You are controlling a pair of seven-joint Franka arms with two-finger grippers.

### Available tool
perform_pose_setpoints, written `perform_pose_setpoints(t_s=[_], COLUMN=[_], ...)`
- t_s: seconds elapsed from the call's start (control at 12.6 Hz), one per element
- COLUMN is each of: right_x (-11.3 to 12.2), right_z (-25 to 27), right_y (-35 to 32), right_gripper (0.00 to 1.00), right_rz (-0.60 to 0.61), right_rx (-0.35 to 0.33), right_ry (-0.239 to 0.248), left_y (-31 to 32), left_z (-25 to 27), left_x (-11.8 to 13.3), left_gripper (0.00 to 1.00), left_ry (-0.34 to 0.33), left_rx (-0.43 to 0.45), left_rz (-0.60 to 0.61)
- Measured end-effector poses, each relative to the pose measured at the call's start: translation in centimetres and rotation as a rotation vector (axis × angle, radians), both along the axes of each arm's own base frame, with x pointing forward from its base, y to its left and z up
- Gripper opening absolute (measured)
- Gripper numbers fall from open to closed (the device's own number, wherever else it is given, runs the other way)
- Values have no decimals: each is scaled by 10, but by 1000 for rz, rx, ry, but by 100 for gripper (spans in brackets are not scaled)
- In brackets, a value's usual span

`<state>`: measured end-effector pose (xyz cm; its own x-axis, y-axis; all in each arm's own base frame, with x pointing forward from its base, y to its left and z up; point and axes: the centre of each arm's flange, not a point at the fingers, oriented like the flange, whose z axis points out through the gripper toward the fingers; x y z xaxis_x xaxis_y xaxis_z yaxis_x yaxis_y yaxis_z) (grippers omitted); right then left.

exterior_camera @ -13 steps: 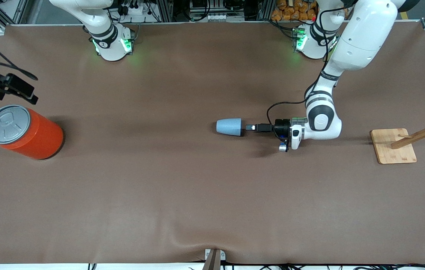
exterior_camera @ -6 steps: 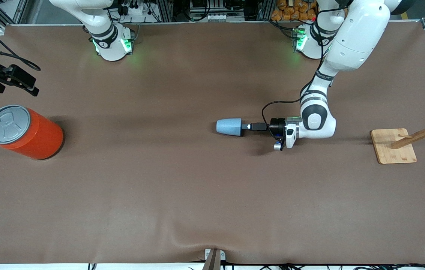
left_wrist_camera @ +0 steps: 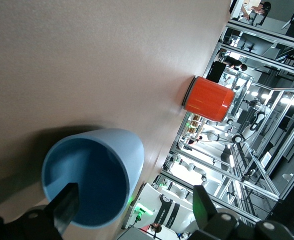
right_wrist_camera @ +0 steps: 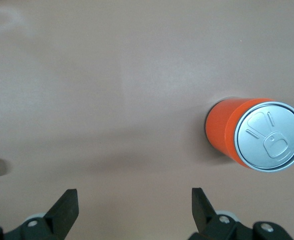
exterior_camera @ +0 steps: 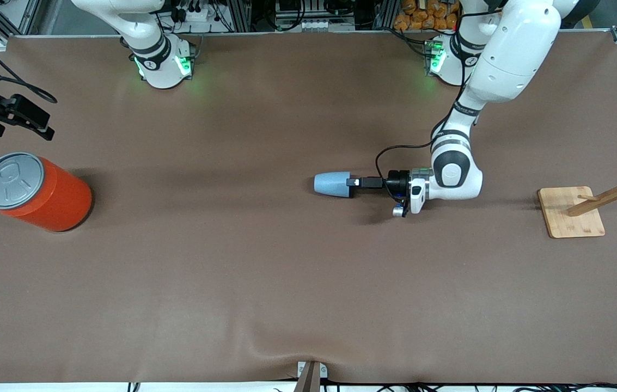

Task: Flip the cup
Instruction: 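Grasp the lying blue cup with the left gripper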

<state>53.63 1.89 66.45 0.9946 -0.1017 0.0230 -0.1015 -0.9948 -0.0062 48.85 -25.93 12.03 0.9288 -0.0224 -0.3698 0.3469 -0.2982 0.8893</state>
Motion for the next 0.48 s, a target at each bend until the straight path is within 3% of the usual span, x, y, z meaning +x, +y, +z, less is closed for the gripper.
perform_pose_setpoints(t_s=[0.16,0.48], right_x=[0,0], right_z=[-1,-1], right_y=[-4,-4], right_gripper=[100,100], right_rz=[-4,-4], right_rx=[0,0], right_ry=[1,2], left_y=[-8,-17], left_z=[-2,-4], left_x=[-2,-5], left_gripper=[100,78], left_ry=[4,-9], left_rx=[-4,-10], left_rz=[-4,-7])
